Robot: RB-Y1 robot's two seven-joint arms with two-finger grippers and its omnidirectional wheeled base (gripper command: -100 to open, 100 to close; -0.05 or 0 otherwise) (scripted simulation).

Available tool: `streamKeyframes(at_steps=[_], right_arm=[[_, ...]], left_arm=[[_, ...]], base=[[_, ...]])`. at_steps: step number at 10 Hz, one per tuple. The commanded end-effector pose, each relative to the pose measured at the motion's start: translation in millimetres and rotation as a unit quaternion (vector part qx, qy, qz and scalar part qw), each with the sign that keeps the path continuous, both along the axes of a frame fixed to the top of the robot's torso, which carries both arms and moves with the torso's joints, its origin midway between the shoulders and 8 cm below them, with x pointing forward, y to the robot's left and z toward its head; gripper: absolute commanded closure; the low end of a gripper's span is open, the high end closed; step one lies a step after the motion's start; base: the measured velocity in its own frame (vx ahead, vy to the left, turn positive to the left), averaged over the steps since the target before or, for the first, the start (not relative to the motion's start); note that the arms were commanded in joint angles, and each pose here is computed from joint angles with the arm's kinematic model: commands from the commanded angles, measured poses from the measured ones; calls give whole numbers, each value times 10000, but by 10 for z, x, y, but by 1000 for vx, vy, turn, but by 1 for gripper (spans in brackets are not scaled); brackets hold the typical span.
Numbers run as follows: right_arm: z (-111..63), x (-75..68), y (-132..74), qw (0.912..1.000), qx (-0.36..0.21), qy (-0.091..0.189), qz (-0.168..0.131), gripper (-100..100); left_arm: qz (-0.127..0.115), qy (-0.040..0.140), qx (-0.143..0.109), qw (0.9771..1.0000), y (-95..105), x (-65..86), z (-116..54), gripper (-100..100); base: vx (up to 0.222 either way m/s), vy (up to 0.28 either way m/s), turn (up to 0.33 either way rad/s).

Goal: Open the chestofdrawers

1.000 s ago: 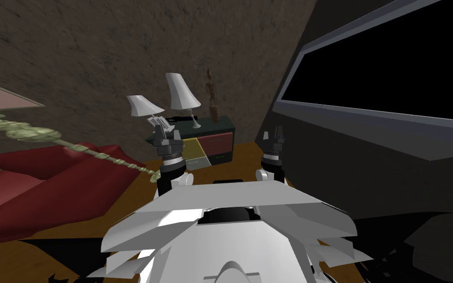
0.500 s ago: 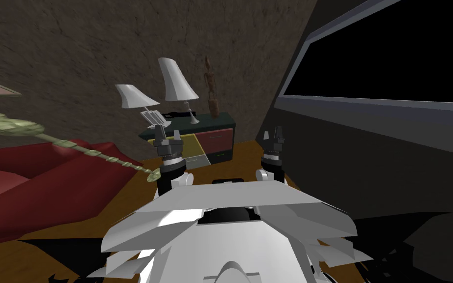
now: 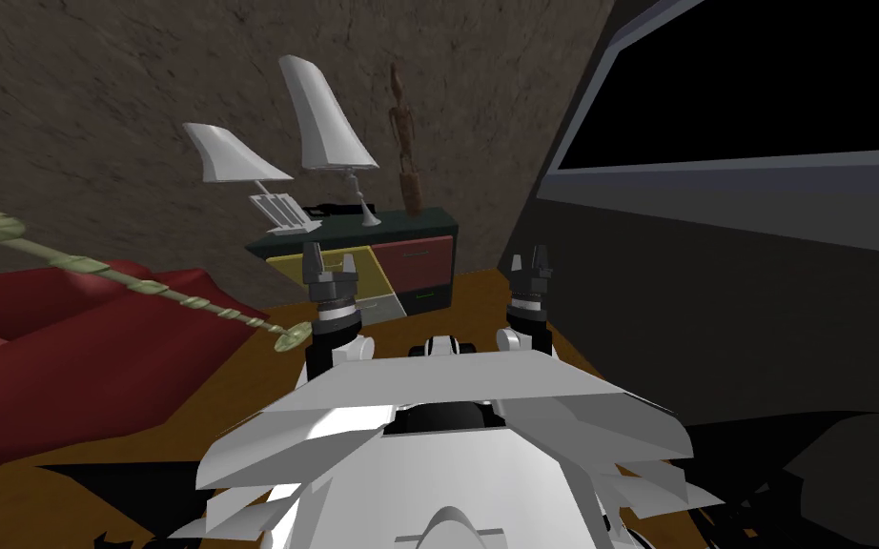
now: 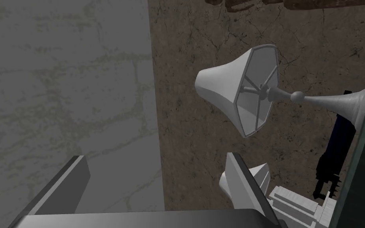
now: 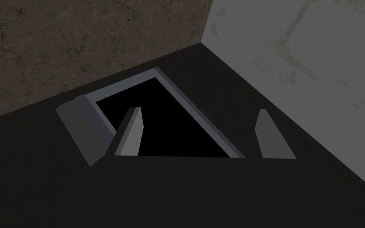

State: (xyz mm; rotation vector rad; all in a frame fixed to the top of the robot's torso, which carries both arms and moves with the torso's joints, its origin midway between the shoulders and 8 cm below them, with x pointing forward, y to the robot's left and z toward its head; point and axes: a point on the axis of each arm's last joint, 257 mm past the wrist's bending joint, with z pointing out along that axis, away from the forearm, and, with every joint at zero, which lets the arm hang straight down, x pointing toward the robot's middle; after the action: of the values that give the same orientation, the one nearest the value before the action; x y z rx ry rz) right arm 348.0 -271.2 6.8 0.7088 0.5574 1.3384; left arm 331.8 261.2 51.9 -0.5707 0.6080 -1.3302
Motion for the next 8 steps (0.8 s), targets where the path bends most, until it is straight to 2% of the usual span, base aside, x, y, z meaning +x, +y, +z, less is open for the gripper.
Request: streamKeyframes(at_steps=[1,2,5,8], right_arm=[[0,0,0,10000,0,0,0,0],[0,0,0,10000,0,0,0,0],[-1,0,0,10000,0,1,0,0],[0,0,0,10000,0,1,0,0]], left_arm=[[-101,180,234,9995,-39,86,-122,-100],[-123,263,301,9991,-45,127,-184,-100],[-127,728,482,9961,-6,357,-558,-100],[-85,998,506,9937,44,485,-788,-100]], base=[[36,-17,0],[45,-17,2],[84,-37,2],[85,-43,2]])
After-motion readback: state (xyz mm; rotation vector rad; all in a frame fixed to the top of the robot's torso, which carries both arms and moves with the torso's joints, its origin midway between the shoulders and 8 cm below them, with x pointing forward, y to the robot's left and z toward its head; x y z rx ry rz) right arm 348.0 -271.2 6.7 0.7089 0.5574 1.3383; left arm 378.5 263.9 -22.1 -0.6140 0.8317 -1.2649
